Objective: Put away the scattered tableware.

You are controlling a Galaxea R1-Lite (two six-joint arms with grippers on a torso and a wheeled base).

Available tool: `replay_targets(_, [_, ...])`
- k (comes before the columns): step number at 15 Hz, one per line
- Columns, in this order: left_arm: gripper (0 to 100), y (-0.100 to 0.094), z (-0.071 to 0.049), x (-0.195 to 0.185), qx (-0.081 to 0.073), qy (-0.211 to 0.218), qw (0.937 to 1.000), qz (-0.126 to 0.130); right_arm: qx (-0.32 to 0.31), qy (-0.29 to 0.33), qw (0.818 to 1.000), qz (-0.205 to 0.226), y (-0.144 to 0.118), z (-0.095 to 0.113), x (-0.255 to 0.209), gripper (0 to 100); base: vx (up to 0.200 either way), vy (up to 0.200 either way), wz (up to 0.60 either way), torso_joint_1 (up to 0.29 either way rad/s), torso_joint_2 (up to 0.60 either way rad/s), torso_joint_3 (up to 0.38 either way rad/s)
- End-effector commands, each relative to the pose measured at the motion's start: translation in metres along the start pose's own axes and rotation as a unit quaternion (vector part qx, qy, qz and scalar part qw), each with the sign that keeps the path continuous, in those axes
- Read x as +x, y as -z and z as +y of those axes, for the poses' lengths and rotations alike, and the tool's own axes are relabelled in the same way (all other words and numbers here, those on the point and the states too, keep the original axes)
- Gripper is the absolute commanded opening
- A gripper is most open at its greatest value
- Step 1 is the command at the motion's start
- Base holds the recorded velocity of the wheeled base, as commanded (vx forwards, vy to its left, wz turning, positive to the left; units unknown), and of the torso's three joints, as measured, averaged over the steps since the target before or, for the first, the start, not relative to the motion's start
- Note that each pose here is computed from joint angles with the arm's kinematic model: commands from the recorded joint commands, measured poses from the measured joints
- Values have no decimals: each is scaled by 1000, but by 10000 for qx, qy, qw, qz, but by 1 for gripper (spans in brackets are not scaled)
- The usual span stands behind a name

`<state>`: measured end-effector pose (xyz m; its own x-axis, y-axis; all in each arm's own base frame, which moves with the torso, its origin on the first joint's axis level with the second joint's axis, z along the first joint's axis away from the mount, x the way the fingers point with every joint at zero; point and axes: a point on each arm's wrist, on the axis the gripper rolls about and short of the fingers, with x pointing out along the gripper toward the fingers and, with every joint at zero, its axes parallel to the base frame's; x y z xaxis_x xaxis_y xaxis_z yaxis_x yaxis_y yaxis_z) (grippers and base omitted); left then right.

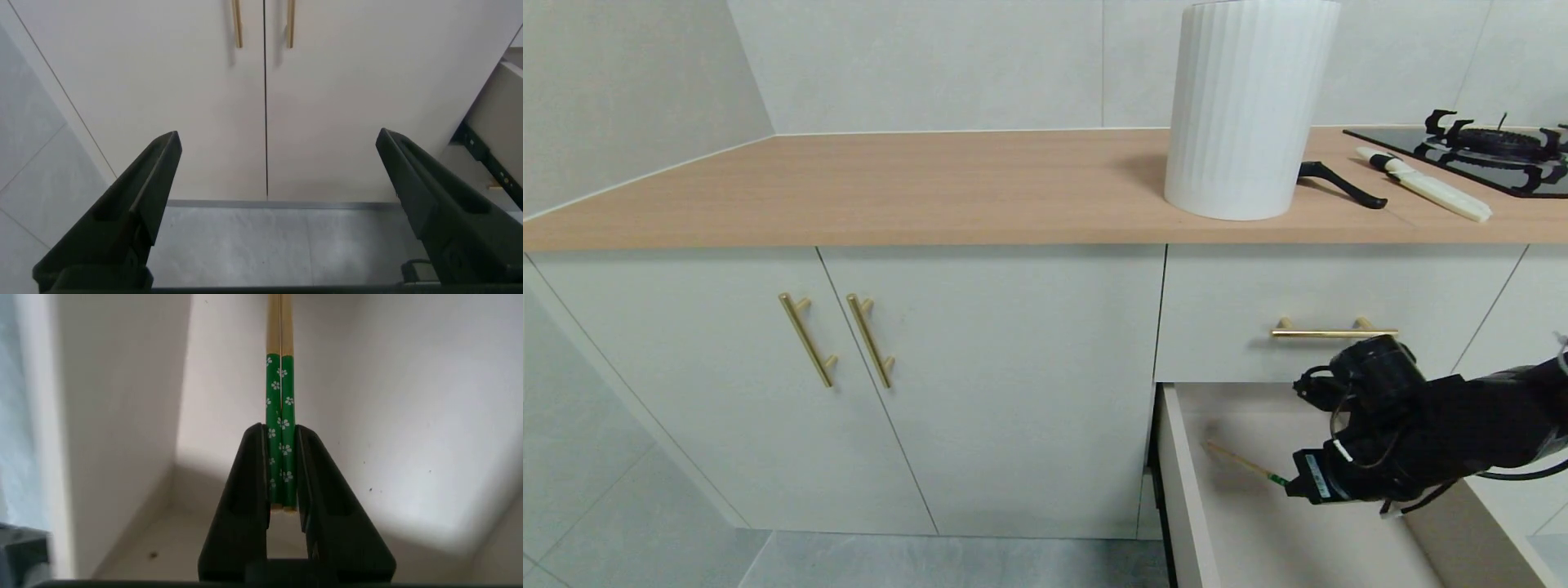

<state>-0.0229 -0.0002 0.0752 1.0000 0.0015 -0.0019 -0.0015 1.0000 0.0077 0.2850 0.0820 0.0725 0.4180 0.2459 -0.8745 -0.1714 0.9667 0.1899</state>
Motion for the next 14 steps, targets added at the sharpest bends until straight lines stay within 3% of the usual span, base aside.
replay_targets(1, [100, 0, 0, 0, 0, 0, 10000, 6, 234, 246, 9991, 261, 10, 16, 39, 0, 0, 0, 0, 0, 0, 0])
replay_targets(8, [100, 0, 0, 0, 0, 0, 10000, 6, 377, 526, 9959, 637, 25, 18, 85, 0, 0, 0, 0, 0, 0, 0])
replay_targets(14, [100, 0, 0, 0, 0, 0, 10000, -2, 386, 650, 9957, 533, 27, 15, 96, 0, 0, 0, 0, 0, 0, 0])
